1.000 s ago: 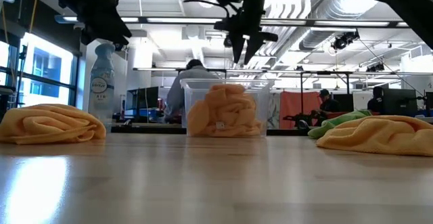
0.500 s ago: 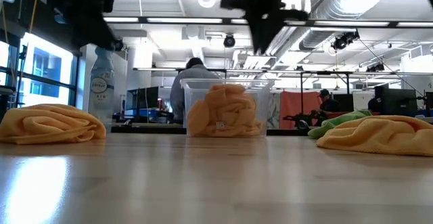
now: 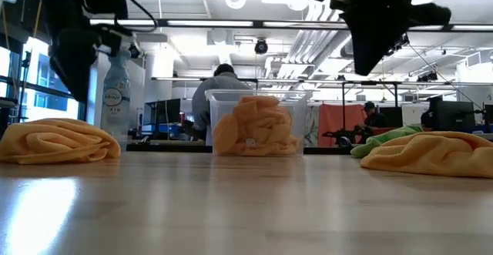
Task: Sort microfiber towel by color & place in baskets
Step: Put the orange towel into the top transparent bin
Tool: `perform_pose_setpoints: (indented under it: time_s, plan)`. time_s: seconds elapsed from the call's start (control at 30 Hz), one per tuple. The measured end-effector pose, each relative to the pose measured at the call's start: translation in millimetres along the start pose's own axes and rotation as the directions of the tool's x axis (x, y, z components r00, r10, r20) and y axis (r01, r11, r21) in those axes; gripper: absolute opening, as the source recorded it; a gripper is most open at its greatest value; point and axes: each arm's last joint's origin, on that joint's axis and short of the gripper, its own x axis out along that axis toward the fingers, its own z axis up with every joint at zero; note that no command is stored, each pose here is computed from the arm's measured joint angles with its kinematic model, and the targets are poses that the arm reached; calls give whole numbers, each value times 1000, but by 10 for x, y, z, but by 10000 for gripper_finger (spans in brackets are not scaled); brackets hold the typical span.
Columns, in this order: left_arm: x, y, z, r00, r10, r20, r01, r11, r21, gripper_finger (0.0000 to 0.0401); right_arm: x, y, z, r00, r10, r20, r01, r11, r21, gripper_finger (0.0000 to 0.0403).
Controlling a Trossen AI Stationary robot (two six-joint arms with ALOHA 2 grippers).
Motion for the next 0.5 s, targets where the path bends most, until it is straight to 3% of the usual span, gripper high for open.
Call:
perform_pose_setpoints:
  time_s: [0.13, 0.27, 0.5]
  plan:
    - [132, -30, 51, 993, 32, -113, -28, 999, 39, 117, 65, 17, -77, 999, 34, 10, -34, 999, -15, 14]
    - [228, -67, 93, 982, 7, -186, 4, 998, 58, 117, 130, -22, -102, 1000, 7, 10, -7, 999, -33, 14]
    - [365, -100, 158, 968, 26, -250, -10, 998, 64, 117, 144, -53, -86, 997, -20, 78, 34, 983, -181, 14]
